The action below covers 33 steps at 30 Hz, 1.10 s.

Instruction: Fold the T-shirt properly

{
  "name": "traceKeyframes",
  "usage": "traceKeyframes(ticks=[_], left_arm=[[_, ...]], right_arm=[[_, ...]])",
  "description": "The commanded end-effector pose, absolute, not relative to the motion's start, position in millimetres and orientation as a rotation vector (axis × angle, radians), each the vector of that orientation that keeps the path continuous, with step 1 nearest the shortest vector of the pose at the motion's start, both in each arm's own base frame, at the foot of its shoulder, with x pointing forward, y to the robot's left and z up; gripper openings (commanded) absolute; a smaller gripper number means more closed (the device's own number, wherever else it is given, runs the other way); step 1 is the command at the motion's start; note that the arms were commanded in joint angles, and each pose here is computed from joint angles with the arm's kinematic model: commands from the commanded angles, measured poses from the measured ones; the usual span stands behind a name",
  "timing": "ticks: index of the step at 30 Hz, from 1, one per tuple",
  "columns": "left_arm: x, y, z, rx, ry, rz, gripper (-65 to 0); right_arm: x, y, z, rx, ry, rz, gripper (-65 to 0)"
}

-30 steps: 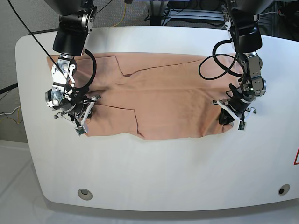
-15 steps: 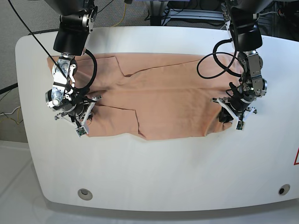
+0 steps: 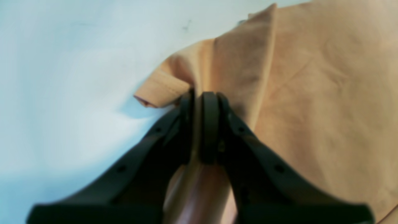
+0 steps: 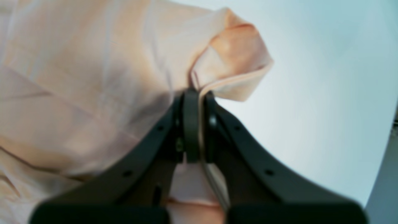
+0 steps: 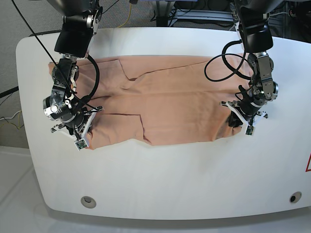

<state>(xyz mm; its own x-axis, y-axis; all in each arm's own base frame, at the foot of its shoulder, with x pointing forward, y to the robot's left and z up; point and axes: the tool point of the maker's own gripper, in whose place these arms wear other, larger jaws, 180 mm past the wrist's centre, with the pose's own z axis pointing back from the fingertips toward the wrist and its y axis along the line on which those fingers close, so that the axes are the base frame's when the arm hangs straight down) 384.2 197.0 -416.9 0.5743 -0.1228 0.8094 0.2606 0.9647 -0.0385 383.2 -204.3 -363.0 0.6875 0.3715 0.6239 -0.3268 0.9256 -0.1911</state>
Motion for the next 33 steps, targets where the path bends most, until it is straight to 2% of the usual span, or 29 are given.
traceKeyframes(ticks=[1,33], left_arm=[[403,200,-392,-0.151,-1.009,-0.235,-61.6],[431,211,-335,-0.052,-1.064,-0.319,-61.6]], right_arm=[[394,-208,-343,-0.094,-0.761,0.391,-65.0],[368,-210,-358,-0.107,-0.708,0.395,-65.0]])
